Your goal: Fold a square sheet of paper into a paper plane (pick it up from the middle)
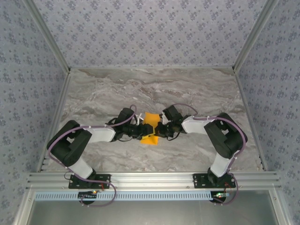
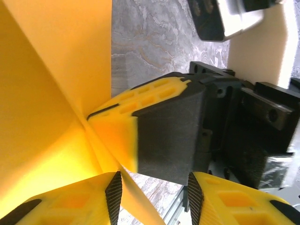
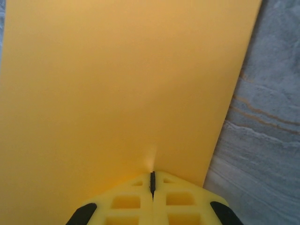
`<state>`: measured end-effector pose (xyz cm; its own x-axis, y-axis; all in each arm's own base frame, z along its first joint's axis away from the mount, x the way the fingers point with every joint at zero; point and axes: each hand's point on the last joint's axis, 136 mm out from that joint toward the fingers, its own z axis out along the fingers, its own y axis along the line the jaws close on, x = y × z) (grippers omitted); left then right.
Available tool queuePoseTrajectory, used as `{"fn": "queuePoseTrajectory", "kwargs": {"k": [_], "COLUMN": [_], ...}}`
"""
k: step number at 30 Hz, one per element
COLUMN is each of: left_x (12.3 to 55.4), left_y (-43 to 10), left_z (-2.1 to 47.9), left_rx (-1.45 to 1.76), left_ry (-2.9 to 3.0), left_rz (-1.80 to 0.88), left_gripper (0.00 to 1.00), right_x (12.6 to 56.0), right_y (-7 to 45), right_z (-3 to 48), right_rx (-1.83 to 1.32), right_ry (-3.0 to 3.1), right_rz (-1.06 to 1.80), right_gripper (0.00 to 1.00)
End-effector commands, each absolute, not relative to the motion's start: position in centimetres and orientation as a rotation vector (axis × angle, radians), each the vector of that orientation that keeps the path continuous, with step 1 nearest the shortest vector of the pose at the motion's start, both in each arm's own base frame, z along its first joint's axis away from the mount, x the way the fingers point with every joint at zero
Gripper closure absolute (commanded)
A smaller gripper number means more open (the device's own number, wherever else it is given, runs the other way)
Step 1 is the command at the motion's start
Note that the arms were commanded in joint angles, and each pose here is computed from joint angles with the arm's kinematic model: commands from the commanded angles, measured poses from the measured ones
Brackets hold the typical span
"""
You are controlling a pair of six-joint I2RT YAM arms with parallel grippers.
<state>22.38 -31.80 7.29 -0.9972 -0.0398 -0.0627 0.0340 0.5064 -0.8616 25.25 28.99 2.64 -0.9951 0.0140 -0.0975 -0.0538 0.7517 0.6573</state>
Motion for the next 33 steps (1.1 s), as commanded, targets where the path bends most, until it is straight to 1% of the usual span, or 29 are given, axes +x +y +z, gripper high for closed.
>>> {"fn": "queuePoseTrajectory", "kwargs": {"k": [1,4,8,14,19,26,30,33], "left_x": [22.2,21.5,21.2,21.1,21.1,21.7,22.3,22.6], "left_y": [-31.5,-30.6,-29.9,-29.7,-29.8,-30.8,-31.4,-31.7], "left_z": [7.9,7.0,6.0,5.2,5.6,7.6,7.4,7.4], "left_rx": [0.023,0.001,-0.029,-0.047,-0.04,0.009,0.02,0.025], "left_ry": [2.649,2.687,2.722,2.754,2.75,2.674,2.674,2.668], "left_rz": [-1.493,-1.444,-1.398,-1.364,-1.378,-1.457,-1.46,-1.467], "left_gripper": [0.56,0.56,0.57,0.62,0.66,0.66,0.66,0.63], "right_x": [26.0,26.2,25.5,24.7,24.3,24.4,24.9,25.2], "right_y": [28.8,29.2,30.0,31.0,30.5,30.0,29.6,29.0], "right_z": [4.4,5.0,4.2,2.8,1.0,1.4,2.5,3.5], "right_rx": [0.004,-0.005,-0.035,-0.066,-0.05,-0.042,-0.031,-0.011], "right_ry": [2.786,2.76,2.785,2.833,2.909,2.9,2.86,2.827], "right_rz": [1.114,1.154,1.192,1.225,1.159,1.144,1.155,1.152], "right_gripper": [0.99,0.99,0.99,0.99,0.99,1.0,1.0,0.99]}}
